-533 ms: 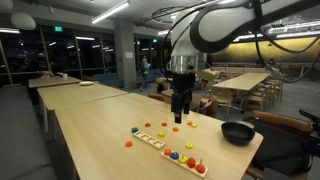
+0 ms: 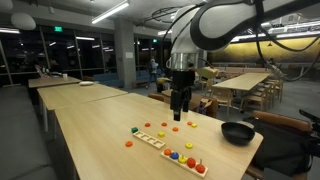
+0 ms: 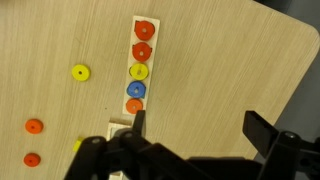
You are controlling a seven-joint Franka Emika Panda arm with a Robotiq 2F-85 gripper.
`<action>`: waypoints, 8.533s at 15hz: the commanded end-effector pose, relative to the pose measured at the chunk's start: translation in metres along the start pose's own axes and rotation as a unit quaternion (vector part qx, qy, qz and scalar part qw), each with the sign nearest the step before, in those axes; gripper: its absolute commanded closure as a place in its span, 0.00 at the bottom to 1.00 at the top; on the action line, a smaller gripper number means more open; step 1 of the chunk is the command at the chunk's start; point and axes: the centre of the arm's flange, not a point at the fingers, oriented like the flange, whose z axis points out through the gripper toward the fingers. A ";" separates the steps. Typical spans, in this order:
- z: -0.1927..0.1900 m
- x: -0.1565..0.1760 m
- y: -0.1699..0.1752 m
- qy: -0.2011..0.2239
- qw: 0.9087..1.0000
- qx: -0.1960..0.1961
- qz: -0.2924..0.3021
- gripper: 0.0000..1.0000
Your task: Put a yellow disc on the second rod from the bottom of the wooden rack
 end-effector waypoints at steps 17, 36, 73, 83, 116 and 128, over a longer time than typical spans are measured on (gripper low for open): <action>0.148 0.053 0.127 0.005 0.991 -0.047 0.129 0.00; 0.214 0.034 0.212 -0.077 0.959 -0.001 0.271 0.00; 0.239 -0.014 0.185 0.009 0.899 -0.025 0.437 0.00; 0.244 -0.004 0.177 0.015 0.902 -0.033 0.431 0.00; 0.212 0.026 0.183 0.032 0.905 -0.042 0.423 0.75; 0.174 0.003 0.094 0.003 0.934 -0.028 0.356 0.75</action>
